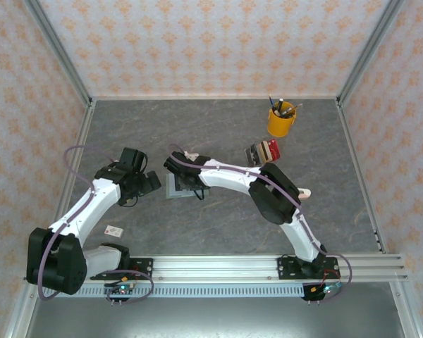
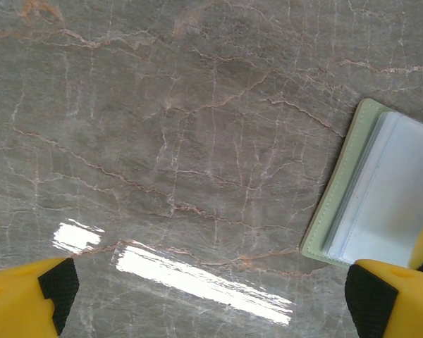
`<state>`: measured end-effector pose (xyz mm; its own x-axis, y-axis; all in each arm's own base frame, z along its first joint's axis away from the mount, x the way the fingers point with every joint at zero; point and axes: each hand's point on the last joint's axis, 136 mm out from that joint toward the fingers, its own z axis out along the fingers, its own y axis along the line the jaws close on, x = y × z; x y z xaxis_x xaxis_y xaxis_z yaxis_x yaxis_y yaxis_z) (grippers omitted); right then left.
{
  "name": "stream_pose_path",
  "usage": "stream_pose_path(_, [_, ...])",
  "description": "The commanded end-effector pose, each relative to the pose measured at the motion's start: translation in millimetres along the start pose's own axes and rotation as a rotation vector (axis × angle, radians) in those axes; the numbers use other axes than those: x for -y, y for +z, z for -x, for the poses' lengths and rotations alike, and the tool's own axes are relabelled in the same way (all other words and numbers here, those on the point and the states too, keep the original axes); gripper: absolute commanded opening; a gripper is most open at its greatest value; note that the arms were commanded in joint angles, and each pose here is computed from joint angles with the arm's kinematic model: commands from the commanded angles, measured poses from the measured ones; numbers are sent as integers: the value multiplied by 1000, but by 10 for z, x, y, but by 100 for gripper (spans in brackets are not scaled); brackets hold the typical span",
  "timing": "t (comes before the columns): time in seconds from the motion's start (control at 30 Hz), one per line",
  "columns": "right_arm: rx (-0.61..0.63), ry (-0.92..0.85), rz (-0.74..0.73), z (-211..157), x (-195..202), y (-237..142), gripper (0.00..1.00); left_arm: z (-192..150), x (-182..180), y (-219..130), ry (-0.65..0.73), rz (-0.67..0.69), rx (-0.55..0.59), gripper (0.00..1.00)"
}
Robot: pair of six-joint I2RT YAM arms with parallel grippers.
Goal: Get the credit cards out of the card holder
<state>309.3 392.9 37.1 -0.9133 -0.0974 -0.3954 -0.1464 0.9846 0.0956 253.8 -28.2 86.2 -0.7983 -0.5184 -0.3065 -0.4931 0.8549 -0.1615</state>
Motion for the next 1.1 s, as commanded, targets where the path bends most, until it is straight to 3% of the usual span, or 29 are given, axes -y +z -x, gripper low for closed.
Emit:
stream_pose_path(0.0, [-27,13,-30,-43,57,84,77,50,47,11,-18,-23,8,100])
stream_pose_path(0.23, [-77,29,-61,-160,238,240,73,14,251,44,-28,-128,-31,99])
stream_pose_path(0.4, [-108,14,-122,-275,463,342,69,-9,459,98,-35,-221,-74,93])
stream_pose_path(0.8, [-144,7,-139,-388,588,445,57,-60,860,380,-46,-384,-181,47])
stream_pose_path(1.07, [-157,55,-91,-385,596,444,52,-123,948,528,-41,-409,-241,40])
